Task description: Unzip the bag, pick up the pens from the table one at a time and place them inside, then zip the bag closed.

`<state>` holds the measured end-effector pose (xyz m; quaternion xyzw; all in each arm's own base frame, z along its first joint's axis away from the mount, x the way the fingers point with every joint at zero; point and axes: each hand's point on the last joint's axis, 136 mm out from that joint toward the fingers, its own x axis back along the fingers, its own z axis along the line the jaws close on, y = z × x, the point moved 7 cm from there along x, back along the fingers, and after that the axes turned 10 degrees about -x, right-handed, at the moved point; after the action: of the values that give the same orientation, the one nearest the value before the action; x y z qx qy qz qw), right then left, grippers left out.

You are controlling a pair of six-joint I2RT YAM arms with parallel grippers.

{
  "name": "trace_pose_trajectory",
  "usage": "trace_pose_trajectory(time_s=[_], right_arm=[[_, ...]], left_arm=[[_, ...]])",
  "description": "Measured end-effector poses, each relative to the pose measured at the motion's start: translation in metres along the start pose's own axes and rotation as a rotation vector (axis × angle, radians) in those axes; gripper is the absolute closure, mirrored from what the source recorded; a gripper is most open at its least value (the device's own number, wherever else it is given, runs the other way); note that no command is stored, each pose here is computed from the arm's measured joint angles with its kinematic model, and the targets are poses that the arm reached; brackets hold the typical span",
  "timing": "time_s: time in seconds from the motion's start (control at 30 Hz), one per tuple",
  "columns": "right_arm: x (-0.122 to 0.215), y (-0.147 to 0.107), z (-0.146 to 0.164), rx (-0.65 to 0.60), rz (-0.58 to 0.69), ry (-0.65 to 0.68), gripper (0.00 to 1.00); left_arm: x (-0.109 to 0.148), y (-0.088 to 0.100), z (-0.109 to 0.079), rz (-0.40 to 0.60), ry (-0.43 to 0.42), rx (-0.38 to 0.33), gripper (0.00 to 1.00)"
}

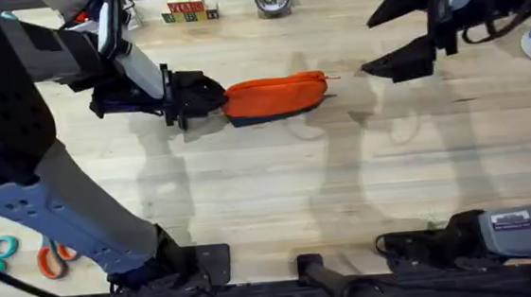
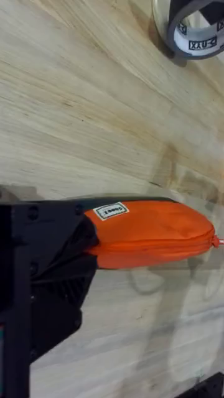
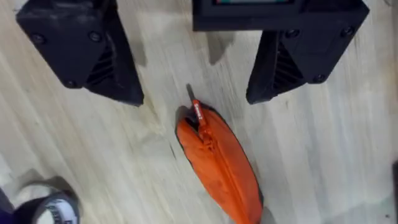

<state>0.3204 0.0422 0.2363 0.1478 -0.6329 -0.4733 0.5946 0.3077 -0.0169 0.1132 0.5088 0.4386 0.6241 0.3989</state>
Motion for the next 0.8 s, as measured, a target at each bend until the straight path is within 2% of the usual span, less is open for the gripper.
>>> trace_pose_trajectory(time_s=[0.43, 0.8], right_arm=[[-0.032, -0.019, -0.021, -0.045, -0.071, 0.126, 0.007], [-0.044, -0.014, -0.014, 0.057, -0.083, 0.168, 0.007]], left_arm=[[0.0, 0.0, 0.0, 0.0, 0.0, 0.004, 0.959], [0.0, 0.0, 0.0, 0.0, 0.0, 0.008, 0.959]])
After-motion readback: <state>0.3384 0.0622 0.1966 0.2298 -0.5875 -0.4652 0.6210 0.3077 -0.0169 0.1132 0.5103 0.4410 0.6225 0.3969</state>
